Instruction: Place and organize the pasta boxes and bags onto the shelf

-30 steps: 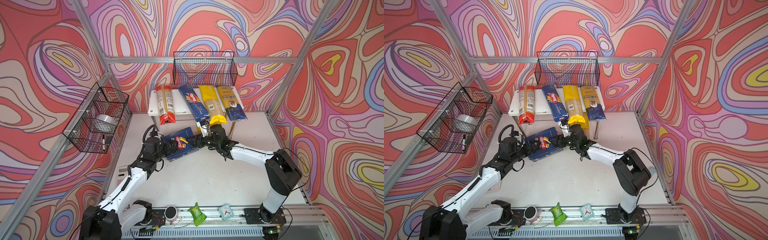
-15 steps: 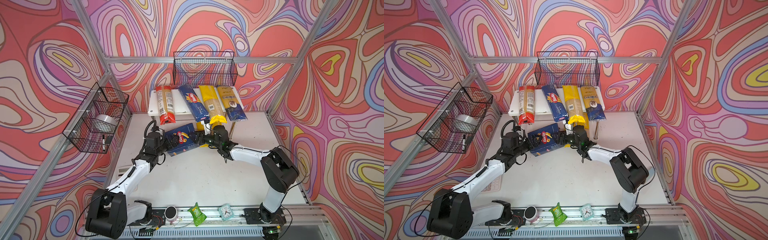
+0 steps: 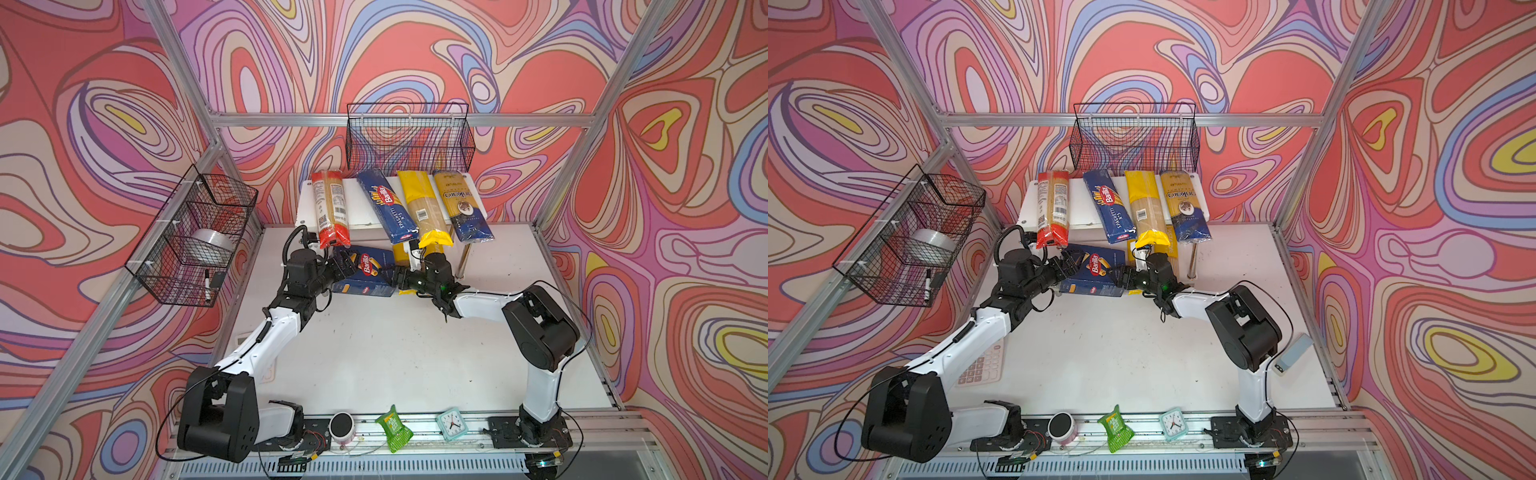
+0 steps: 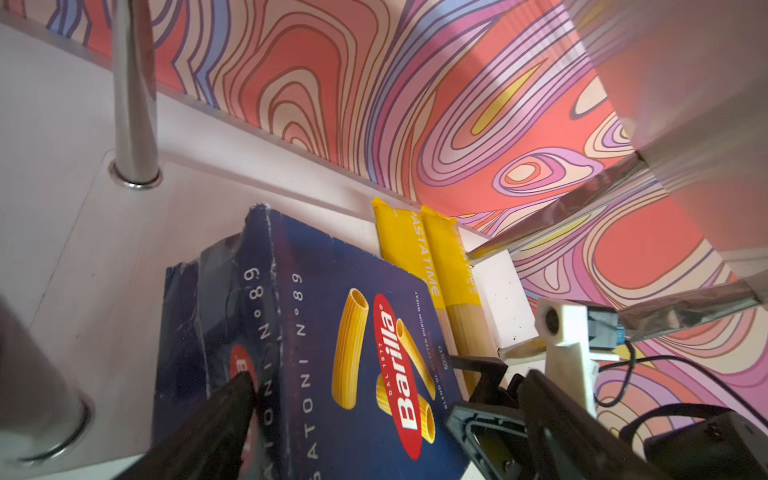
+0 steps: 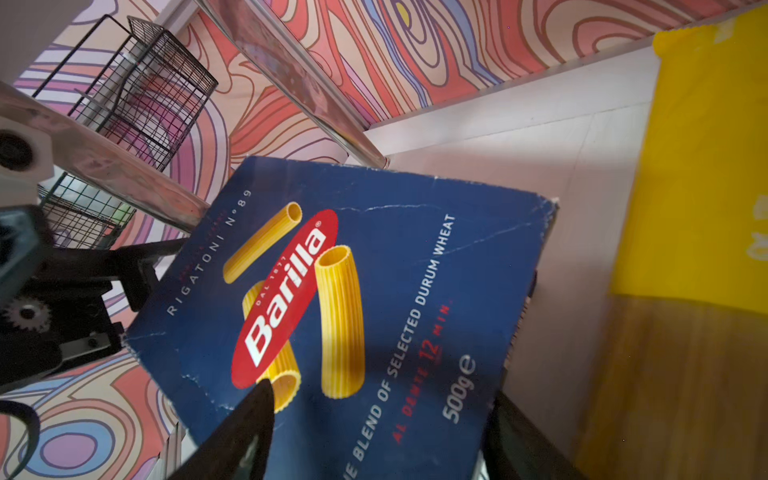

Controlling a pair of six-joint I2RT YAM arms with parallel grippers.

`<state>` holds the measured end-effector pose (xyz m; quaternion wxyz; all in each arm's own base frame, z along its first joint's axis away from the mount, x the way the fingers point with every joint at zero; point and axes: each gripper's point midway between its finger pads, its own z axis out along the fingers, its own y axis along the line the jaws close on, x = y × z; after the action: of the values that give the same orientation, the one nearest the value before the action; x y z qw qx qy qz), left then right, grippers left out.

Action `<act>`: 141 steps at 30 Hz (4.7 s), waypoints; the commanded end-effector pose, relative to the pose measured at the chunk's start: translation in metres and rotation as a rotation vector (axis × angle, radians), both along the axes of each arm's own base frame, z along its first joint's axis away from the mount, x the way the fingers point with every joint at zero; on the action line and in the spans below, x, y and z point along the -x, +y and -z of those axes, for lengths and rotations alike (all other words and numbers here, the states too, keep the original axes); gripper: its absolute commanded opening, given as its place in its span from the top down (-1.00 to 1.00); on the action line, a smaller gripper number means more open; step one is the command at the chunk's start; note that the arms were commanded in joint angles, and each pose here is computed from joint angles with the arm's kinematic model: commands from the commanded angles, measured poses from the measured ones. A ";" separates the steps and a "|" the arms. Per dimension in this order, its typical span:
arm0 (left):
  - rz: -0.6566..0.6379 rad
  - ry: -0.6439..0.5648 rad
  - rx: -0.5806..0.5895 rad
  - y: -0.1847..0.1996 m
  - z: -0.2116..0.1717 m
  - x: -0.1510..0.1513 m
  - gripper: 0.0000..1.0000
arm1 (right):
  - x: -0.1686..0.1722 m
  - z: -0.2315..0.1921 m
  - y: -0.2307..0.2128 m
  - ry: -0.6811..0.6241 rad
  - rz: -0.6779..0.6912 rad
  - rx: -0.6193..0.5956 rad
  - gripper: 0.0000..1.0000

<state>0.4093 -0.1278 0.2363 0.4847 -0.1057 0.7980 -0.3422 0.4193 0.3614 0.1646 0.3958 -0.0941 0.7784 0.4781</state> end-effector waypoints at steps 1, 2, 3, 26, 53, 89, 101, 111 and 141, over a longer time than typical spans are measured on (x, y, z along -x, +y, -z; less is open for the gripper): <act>0.176 -0.098 0.091 -0.035 -0.035 0.000 -1.00 | 0.030 -0.068 0.043 -0.165 -0.219 -0.152 -0.54; 0.174 -0.092 0.092 -0.034 -0.033 -0.001 -1.00 | 0.029 -0.069 0.044 -0.166 -0.220 -0.152 -0.54; 0.172 -0.084 0.089 -0.033 -0.030 -0.002 -1.00 | 0.027 -0.069 0.044 -0.166 -0.217 -0.151 -0.54; 0.039 0.038 -0.022 0.011 0.017 0.000 -1.00 | 0.015 -0.077 0.045 -0.181 -0.198 -0.140 -0.54; 0.001 0.002 0.013 0.018 0.002 -0.026 -1.00 | -0.035 -0.036 0.004 -0.040 0.064 0.109 -0.56; 0.009 0.120 -0.076 0.025 0.037 0.012 -1.00 | 0.093 -0.010 0.017 -0.049 -0.248 0.213 -0.05; -0.088 0.193 -0.160 0.052 0.060 0.081 -1.00 | 0.103 0.009 0.062 -0.055 -0.355 0.145 0.20; -0.148 0.336 -0.180 0.069 0.107 0.140 -1.00 | 0.086 0.016 0.088 -0.068 -0.390 0.093 0.31; -0.235 0.327 -0.275 0.093 0.118 0.162 -1.00 | 0.013 0.031 0.126 -0.088 -0.375 0.058 0.32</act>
<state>0.2532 -0.0408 0.1237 0.4014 -0.1840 0.8808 -0.1708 0.3973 0.4868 0.1416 0.3305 -0.2737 0.7356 0.5241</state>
